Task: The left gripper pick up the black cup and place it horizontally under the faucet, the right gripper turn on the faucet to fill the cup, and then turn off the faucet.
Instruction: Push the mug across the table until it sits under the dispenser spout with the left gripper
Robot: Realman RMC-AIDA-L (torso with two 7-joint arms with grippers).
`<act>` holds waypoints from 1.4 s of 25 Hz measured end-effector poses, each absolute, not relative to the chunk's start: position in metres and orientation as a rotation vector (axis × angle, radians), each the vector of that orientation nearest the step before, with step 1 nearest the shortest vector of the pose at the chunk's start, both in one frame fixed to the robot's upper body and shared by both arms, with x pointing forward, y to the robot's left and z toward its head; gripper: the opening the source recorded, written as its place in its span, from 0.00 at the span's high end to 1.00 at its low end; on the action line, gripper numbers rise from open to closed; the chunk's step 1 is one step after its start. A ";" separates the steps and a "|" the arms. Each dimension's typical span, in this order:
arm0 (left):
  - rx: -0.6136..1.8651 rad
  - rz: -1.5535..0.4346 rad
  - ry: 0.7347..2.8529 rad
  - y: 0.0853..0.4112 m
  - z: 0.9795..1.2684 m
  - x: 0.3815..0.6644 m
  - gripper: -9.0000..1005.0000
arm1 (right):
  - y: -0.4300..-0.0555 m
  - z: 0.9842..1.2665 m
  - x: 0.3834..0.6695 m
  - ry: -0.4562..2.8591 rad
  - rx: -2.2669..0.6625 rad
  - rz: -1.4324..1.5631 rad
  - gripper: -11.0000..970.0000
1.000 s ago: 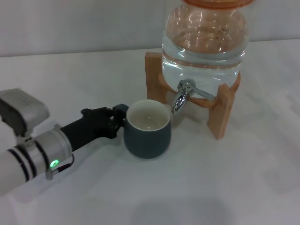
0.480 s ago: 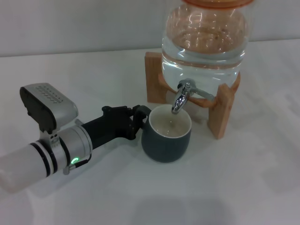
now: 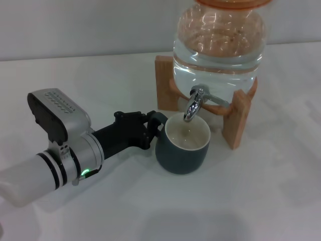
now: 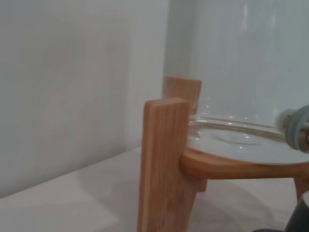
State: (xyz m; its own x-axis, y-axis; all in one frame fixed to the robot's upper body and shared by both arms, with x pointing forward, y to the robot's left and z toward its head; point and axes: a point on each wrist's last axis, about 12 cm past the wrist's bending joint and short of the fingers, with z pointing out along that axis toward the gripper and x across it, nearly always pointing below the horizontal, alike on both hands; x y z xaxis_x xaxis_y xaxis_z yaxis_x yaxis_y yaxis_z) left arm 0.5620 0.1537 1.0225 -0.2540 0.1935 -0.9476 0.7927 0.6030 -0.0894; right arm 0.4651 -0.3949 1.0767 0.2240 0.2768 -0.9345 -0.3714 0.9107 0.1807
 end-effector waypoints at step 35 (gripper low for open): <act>0.858 -0.664 1.783 0.157 1.018 0.561 0.49 | -0.396 1.078 0.466 1.268 -0.084 0.445 0.15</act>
